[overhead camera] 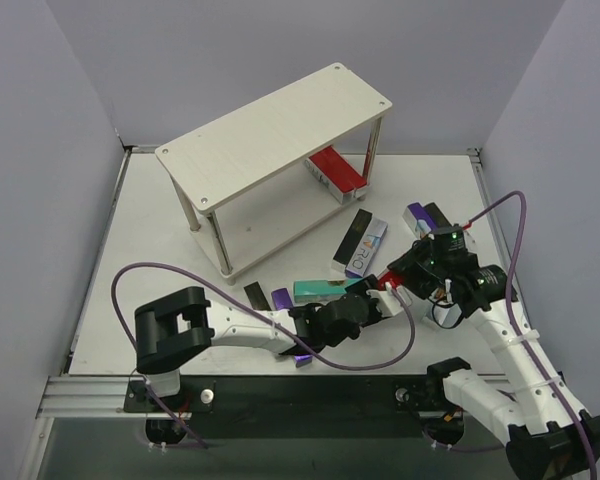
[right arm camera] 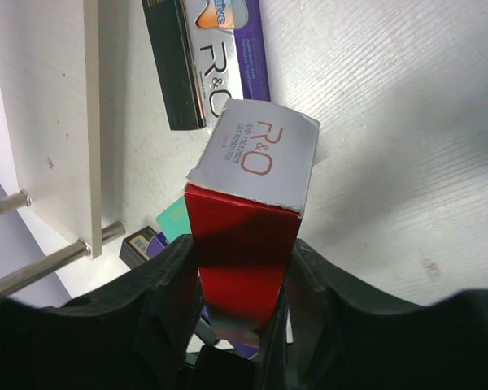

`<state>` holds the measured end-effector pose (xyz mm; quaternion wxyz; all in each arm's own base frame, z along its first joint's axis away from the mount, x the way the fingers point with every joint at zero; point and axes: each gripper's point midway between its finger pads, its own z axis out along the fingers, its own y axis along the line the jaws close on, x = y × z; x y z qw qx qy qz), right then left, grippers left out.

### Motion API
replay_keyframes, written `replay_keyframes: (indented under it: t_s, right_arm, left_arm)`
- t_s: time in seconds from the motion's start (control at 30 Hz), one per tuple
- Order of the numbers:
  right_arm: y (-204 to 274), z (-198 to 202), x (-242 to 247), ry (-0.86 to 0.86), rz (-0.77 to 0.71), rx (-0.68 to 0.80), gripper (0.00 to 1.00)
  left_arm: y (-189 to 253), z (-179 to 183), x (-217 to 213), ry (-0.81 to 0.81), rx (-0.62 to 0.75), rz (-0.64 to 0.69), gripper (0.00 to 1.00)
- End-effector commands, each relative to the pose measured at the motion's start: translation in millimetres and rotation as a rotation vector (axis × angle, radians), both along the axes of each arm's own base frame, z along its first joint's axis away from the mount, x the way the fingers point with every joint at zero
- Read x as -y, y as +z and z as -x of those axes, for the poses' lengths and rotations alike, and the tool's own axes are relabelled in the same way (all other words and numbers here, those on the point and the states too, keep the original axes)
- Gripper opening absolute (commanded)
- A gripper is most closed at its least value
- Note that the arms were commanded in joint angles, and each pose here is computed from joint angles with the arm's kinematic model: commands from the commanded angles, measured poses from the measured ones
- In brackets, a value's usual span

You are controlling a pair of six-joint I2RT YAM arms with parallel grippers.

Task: Place and organize the toothpastes onto the shelf
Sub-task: Pick up the toothpaste from the center of the board.

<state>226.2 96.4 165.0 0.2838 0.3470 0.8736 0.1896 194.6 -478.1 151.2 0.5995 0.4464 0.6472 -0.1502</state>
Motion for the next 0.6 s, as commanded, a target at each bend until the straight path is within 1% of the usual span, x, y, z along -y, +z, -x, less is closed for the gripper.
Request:
replay_keyframes:
  t_s: [0.0,0.07,0.1,0.13,0.17,0.2,0.27,0.3,0.33,0.37,0.4,0.43,0.47,0.53,0.57]
  right_arm:
    - [26,-6,-5,0.067,0.009,0.104,0.48]
    - [35,-8,-6,0.096,0.018,0.131,0.54]
    - [43,-9,-6,0.128,0.04,0.158,0.59]
    - [47,-9,-5,0.145,0.056,0.175,0.62]
    - [51,-10,-4,0.161,0.071,0.195,0.69]
    - [56,-11,-3,0.178,0.084,0.209,0.71]
    - [70,-12,-4,0.249,0.122,0.263,0.74]
    - [75,-12,-5,0.283,0.138,0.279,0.74]
    - [84,-11,-8,0.352,0.162,0.314,0.74]
    - [87,-11,-9,0.399,0.179,0.332,0.74]
    - [90,-10,-13,0.446,0.182,0.348,0.74]
    - [94,-5,-20,0.56,0.192,0.387,0.73]
    - [99,-3,-25,0.617,0.189,0.428,0.73]
    - [102,0,-31,0.704,0.2,0.472,0.73]
    - [105,5,-36,0.78,0.199,0.506,0.72]
  left_arm:
    - [33,17,0,-0.092,-0.021,0.105,0.36]
    - [40,18,-4,-0.115,-0.038,0.13,0.33]
    - [35,19,-10,-0.12,-0.049,0.123,0.33]
    - [40,18,-14,-0.137,-0.058,0.133,0.32]
    - [40,18,-18,-0.142,-0.072,0.14,0.32]
    - [34,18,-24,-0.151,-0.086,0.126,0.32]
    - [40,18,-35,-0.185,-0.122,0.139,0.32]
    - [42,20,-43,-0.2,-0.133,0.142,0.32]
    - [39,26,-47,-0.245,-0.162,0.131,0.32]
    - [39,18,-56,-0.234,-0.182,0.137,0.32]
    - [40,21,-65,-0.258,-0.2,0.127,0.32]
    - [36,23,-71,-0.287,-0.224,0.114,0.32]
    - [35,19,-79,-0.305,-0.246,0.106,0.33]
    - [35,23,-96,-0.336,-0.271,0.074,0.33]
    - [36,28,-100,-0.373,-0.285,0.067,0.33]
